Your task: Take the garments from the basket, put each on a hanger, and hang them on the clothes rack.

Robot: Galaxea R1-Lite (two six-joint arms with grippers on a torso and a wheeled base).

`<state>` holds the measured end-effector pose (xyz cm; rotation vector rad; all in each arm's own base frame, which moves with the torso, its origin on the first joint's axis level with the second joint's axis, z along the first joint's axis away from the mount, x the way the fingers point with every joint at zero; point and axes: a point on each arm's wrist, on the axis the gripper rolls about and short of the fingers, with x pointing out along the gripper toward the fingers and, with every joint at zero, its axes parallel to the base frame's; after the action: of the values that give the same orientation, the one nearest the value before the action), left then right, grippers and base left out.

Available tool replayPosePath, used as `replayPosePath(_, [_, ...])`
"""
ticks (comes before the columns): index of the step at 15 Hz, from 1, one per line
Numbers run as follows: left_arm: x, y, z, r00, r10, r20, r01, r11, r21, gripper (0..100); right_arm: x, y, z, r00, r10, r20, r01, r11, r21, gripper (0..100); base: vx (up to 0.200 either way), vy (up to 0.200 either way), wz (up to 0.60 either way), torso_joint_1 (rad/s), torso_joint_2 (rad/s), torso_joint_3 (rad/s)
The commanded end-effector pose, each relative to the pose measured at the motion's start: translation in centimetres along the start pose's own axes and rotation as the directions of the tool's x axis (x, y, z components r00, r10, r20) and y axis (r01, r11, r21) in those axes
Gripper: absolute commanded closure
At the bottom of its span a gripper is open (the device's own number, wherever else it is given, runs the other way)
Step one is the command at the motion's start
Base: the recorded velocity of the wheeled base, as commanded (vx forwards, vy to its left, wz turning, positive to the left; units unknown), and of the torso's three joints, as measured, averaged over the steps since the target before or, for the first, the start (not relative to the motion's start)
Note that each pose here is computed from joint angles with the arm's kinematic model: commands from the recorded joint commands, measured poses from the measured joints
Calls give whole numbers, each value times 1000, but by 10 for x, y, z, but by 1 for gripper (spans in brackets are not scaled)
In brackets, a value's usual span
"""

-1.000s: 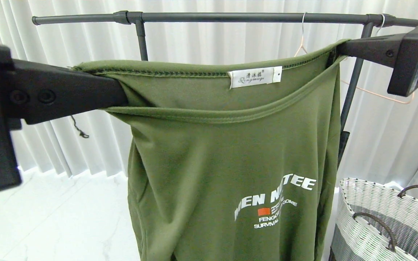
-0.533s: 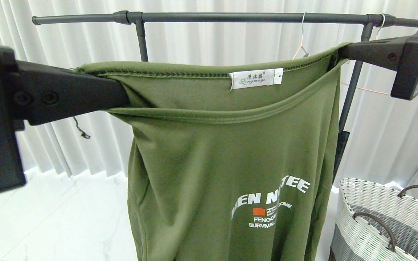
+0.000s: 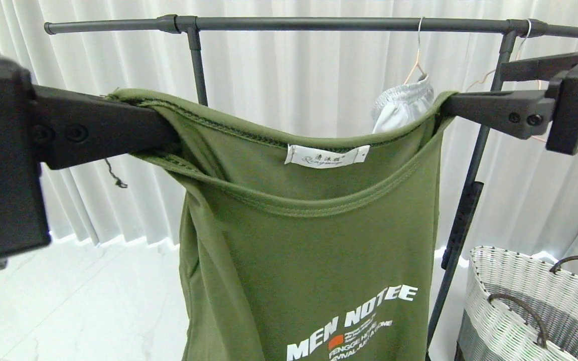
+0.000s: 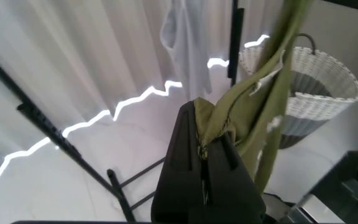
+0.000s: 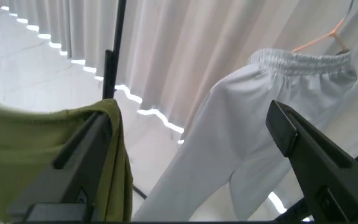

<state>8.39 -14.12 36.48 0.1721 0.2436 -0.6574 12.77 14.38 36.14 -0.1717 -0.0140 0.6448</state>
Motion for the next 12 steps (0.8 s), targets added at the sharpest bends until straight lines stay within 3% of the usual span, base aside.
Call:
replayPosePath(1, [5, 6, 0, 999, 46, -10, -46, 999, -9, 100, -19, -3, -7, 1000, 8, 3, -8, 1000, 1, 0, 0, 0, 0, 0, 0, 0])
replayPosePath(3, [14, 14, -2, 991, 129, -33, -129, 991, -18, 100, -36, -5, -16, 998, 59, 5, -59, 998, -1, 0, 0, 0, 0, 0, 0, 0])
replayPosePath(6, [20, 15, -4, 986, 162, -42, -163, 987, -16, 100, -50, -6, -26, 996, 92, -7, -92, 996, -3, 0, 0, 0, 0, 0, 0, 0])
replayPosePath(8, [26, 20, -9, 970, 234, -70, -235, 972, -8, 100, -58, -6, -29, 990, 138, -8, -138, 990, -4, 0, 0, 0, 0, 0, 0, 0])
replayPosePath(12, [29, 21, -12, 963, 256, -83, -257, 966, -3, 100, -63, -5, -36, 985, 168, -34, -168, 986, -1, 0, 0, 0, 0, 0, 0, 0])
